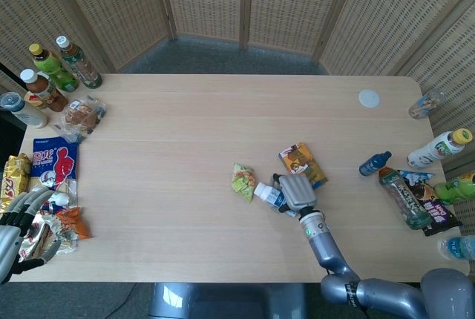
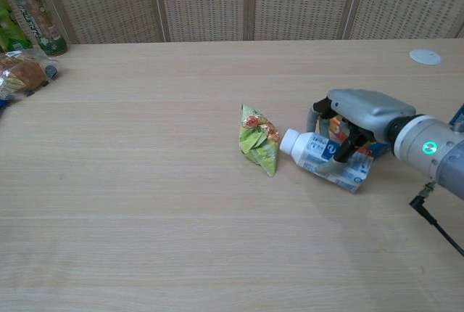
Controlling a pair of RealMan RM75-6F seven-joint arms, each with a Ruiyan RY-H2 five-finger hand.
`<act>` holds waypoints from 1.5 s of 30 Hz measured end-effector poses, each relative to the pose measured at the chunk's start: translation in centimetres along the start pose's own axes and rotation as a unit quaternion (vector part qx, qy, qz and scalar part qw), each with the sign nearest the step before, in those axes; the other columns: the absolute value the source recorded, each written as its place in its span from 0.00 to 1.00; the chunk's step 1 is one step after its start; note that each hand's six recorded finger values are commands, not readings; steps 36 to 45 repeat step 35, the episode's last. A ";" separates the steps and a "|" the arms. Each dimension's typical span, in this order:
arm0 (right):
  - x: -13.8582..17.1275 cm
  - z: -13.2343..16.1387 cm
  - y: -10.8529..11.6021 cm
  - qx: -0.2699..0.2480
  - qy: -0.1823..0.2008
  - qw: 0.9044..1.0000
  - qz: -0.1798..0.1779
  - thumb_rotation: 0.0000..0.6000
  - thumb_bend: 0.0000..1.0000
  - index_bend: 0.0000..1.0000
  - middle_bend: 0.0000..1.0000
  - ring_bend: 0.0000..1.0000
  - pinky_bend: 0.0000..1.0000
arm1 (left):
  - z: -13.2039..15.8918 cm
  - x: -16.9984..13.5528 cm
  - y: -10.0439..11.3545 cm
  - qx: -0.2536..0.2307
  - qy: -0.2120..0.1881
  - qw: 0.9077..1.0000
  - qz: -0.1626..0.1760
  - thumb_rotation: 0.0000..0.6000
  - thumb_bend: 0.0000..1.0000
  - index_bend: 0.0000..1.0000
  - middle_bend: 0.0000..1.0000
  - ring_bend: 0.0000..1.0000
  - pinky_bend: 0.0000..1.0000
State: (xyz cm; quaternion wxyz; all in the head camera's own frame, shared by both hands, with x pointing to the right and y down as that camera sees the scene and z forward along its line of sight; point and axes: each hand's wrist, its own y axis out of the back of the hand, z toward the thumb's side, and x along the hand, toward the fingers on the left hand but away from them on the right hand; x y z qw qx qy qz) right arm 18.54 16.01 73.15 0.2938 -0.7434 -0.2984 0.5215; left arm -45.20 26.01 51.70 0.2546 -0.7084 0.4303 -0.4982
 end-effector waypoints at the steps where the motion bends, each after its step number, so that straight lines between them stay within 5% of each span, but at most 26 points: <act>1: 0.0 0.0 0.3 0.000 0.001 1.000 -0.002 1.00 0.07 0.57 0.95 0.90 0.98 | 0.0 0.0 0.0 0.000 0.000 1.000 0.000 1.00 0.35 0.05 0.06 0.00 0.00; 7: -0.2 0.1 3.8 -0.014 0.014 0.999 -0.031 1.00 0.07 0.57 0.95 0.90 0.98 | 0.2 0.0 -0.1 0.001 0.001 1.000 -0.001 1.00 0.35 0.05 0.06 0.00 0.00; 13: -0.4 1.1 9.8 -0.055 0.036 0.994 -0.083 1.00 0.07 0.57 0.95 0.90 0.98 | 0.4 -0.1 -0.1 -0.001 -0.002 1.000 0.001 1.00 0.35 0.05 0.06 0.00 0.00; 26: -0.1 4.6 22.4 -0.110 0.092 0.970 -0.197 1.00 0.07 0.57 0.96 0.90 0.98 | -0.2 -1.4 -0.2 -0.009 0.013 1.000 0.006 1.00 0.35 0.05 0.06 0.00 0.00; 45: 0.6 5.0 23.5 -0.106 0.091 0.970 -0.199 1.00 0.06 0.57 0.96 0.90 0.98 | -0.4 -1.7 -0.2 -0.013 0.015 1.000 0.009 1.00 0.35 0.05 0.06 0.00 0.00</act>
